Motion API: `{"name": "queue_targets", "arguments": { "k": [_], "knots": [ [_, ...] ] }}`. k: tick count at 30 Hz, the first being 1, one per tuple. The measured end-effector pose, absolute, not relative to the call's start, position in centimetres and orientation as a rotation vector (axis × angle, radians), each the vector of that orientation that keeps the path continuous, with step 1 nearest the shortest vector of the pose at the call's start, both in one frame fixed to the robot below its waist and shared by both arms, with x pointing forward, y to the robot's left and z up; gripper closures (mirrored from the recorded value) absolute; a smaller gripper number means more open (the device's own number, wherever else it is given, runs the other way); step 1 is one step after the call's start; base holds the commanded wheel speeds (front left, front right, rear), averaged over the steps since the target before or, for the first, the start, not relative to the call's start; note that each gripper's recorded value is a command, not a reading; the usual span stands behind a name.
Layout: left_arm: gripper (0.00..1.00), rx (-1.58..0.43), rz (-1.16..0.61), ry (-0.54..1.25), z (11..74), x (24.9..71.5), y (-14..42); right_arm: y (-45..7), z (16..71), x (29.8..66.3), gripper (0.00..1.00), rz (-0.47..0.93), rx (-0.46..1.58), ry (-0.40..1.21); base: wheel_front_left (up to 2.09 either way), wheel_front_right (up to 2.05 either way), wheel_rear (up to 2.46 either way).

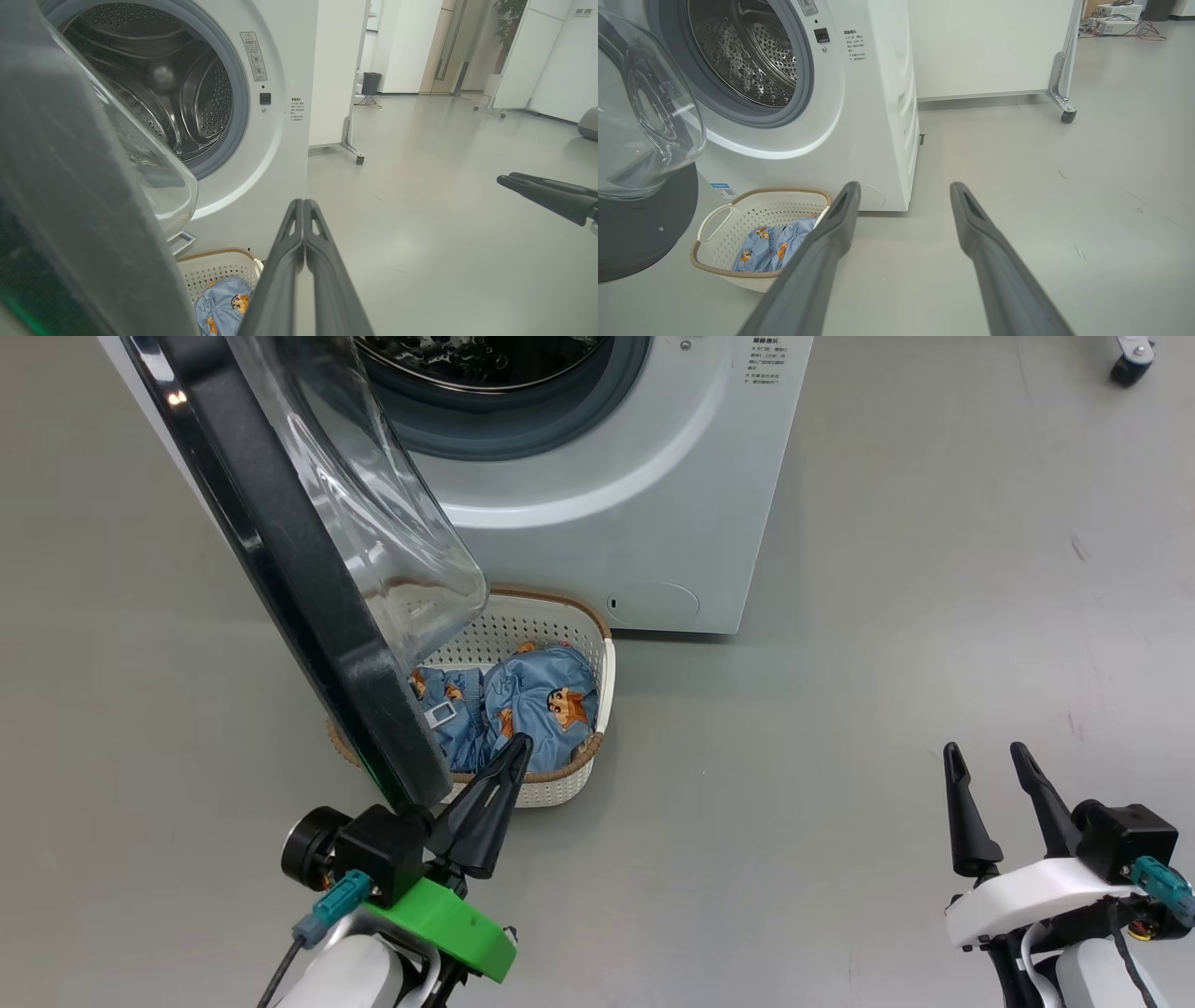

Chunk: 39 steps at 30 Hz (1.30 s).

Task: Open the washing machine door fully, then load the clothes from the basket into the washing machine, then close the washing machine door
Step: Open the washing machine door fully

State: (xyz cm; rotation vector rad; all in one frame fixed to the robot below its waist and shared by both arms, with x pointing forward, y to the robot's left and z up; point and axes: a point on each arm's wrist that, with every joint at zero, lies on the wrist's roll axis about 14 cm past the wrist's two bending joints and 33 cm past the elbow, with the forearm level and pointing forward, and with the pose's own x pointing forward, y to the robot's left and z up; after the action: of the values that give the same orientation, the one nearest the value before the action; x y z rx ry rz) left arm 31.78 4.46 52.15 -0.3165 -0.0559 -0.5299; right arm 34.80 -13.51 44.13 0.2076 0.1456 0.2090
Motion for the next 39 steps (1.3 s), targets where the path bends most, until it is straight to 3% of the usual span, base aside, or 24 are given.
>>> {"name": "queue_targets", "arguments": {
  "k": [39],
  "knots": [
    [1.0, -0.337, -0.321, -0.013, 50.0, 34.4, 9.3, -11.7, 42.9, 36.5, 0.0, 0.262, 0.224, 0.188, 0.0, 0.0, 0.0]
  ]
}}
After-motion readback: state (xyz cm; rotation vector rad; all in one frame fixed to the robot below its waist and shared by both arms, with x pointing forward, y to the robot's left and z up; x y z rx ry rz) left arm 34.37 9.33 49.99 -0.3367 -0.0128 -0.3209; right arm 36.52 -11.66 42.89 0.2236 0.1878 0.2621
